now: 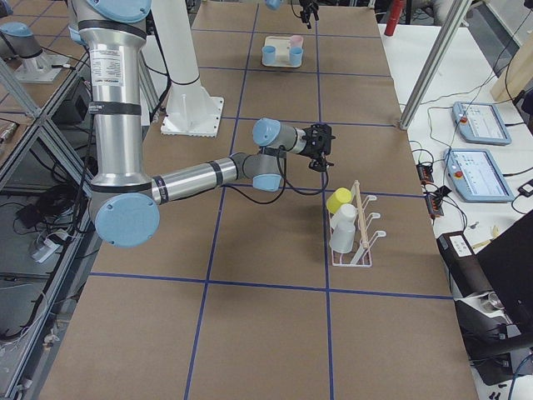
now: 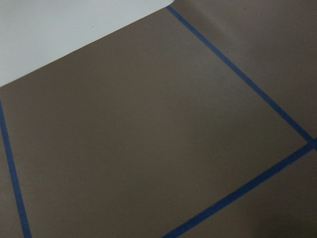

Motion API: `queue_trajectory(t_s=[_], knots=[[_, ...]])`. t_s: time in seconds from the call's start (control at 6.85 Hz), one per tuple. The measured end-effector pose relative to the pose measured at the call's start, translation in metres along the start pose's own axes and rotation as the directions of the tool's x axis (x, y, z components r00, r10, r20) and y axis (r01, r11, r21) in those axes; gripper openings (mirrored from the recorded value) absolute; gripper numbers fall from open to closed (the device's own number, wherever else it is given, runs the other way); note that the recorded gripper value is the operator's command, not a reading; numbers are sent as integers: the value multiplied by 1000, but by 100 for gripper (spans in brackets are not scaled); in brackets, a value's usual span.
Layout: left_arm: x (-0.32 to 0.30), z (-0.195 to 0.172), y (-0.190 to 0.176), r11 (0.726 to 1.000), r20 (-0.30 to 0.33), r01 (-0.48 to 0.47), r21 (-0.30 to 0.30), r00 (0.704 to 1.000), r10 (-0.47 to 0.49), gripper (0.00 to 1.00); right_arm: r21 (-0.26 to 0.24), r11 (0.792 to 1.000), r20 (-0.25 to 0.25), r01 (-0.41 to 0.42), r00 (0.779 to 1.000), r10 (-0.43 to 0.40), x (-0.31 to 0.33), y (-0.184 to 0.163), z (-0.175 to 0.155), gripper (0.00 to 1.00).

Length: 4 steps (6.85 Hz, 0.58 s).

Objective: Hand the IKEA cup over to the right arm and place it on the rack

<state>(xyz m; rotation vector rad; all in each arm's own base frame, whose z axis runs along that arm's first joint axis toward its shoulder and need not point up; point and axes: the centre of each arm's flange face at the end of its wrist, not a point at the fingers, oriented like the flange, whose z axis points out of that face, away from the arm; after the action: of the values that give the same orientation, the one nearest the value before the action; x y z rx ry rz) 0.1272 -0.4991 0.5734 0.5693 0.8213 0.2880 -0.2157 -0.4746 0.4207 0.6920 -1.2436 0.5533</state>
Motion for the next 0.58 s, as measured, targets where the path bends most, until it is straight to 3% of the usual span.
queue_trajectory(t_s=[0.29,0.58], knots=[[10,-5,0,989,-16,89,-118,996,-91,99,-8,1000,5,-3,1000,3,-3,4,2,100],[6,-1,13,975,6,142,-170,990,-143,99,-12,1000,7,-3,1000,3,-4,6,3,100]])
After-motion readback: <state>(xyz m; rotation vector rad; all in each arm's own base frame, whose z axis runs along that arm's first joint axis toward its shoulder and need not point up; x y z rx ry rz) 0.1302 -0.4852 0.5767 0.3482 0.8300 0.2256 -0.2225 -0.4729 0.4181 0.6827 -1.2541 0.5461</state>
